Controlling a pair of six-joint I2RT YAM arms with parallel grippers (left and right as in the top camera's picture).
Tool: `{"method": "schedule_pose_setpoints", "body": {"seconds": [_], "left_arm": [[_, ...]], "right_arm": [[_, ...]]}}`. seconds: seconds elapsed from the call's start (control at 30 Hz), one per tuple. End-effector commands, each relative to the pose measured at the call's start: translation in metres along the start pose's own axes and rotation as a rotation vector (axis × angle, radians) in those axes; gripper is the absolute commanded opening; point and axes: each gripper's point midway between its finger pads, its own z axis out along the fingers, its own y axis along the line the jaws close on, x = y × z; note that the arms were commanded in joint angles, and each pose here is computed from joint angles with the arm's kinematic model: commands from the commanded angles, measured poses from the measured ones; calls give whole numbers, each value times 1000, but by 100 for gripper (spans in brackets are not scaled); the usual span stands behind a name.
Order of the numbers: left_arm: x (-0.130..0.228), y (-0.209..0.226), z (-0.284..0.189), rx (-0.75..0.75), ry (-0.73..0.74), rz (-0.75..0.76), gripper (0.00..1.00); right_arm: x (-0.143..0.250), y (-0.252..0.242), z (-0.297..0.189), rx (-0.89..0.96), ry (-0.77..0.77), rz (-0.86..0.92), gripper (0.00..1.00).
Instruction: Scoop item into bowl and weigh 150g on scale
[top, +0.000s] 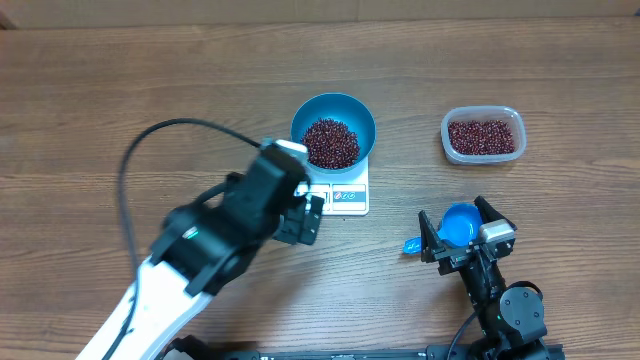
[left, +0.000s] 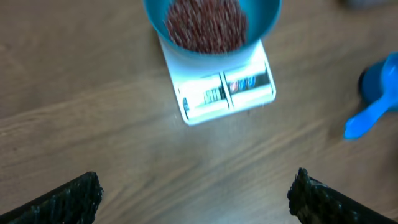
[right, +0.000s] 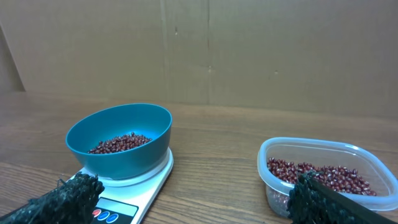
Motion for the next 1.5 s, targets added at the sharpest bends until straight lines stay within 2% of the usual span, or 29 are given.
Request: {"method": "schedule_pose_setpoints", "body": {"seconds": [0.0, 0.13, 0.3, 0.5, 0.67, 0.77, 0.83, 1.07, 1.17, 1.47], "left_arm": [[-13, 26, -22, 10, -165, -100, 100], [-3, 49, -19, 58, -291, -202, 100], [38, 72, 1, 90, -390, -290, 100], [88, 98, 28, 65, -472, -471, 100], [109, 108, 41, 44, -536, -494, 99], [109, 114, 45, 34, -595, -501, 99], [101, 121, 46, 30, -687, -498, 100], [73, 141, 18, -34, -923, -479, 99], [79, 147, 28, -54, -915, -491, 100], [78, 148, 27, -101, -915, -392, 99]], "right_arm": [[3, -4, 0, 18, -1, 2, 100], [3, -4, 0, 18, -1, 2, 100], [3, -4, 0, 18, -1, 2, 100], [3, -4, 0, 18, -1, 2, 100], [3, -4, 0, 18, -1, 2, 100], [3, -4, 0, 18, -1, 2, 100], [3, -4, 0, 18, -1, 2, 100], [3, -4, 0, 18, -1, 2, 100], [3, -4, 0, 18, -1, 2, 100], [3, -4, 0, 18, -1, 2, 100]]}}
